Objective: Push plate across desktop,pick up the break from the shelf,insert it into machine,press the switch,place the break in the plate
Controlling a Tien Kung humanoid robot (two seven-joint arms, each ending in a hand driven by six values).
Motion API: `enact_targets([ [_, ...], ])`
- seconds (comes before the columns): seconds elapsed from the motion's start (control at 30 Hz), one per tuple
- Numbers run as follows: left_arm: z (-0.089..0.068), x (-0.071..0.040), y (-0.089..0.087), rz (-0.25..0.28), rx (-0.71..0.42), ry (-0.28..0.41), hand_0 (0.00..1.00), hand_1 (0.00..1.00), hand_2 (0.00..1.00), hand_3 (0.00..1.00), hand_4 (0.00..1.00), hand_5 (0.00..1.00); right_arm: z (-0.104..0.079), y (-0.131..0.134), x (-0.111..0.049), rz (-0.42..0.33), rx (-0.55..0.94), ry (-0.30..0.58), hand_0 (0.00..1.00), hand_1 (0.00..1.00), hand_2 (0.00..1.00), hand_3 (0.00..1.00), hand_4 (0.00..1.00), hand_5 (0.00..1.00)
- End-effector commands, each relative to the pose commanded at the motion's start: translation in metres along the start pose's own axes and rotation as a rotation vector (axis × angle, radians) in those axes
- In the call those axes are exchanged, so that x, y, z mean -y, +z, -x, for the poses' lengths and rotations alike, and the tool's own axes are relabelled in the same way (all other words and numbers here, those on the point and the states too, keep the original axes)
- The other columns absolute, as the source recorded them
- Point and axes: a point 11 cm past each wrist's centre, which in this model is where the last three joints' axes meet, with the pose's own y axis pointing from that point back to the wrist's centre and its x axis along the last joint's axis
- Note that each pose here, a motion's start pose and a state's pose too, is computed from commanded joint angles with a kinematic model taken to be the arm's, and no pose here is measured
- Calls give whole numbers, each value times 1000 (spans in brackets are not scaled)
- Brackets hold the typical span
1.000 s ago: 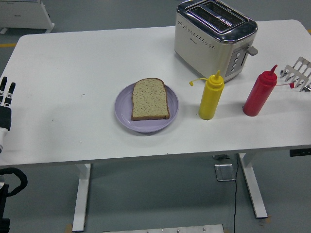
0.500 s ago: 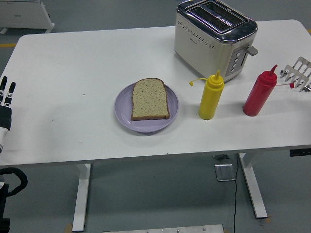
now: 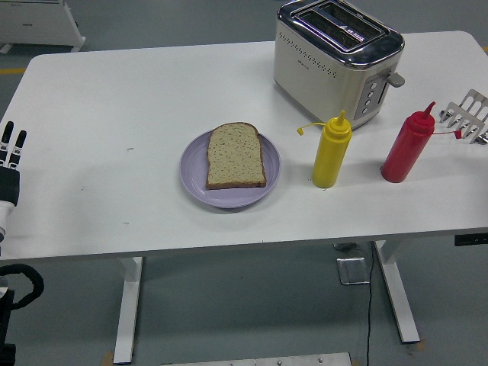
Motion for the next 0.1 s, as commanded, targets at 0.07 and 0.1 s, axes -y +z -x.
enact_targets([
  [0.07, 0, 0, -1, -2, 0, 0, 845, 848, 910, 785, 591, 998, 0, 0, 0, 1, 0, 0, 837, 772, 756, 730, 476, 472],
  [0.1, 0, 0, -1, -4, 0, 0, 845, 848, 910, 785, 591, 998, 0, 0, 0, 1, -1, 1, 837, 772, 756, 730, 476, 472],
])
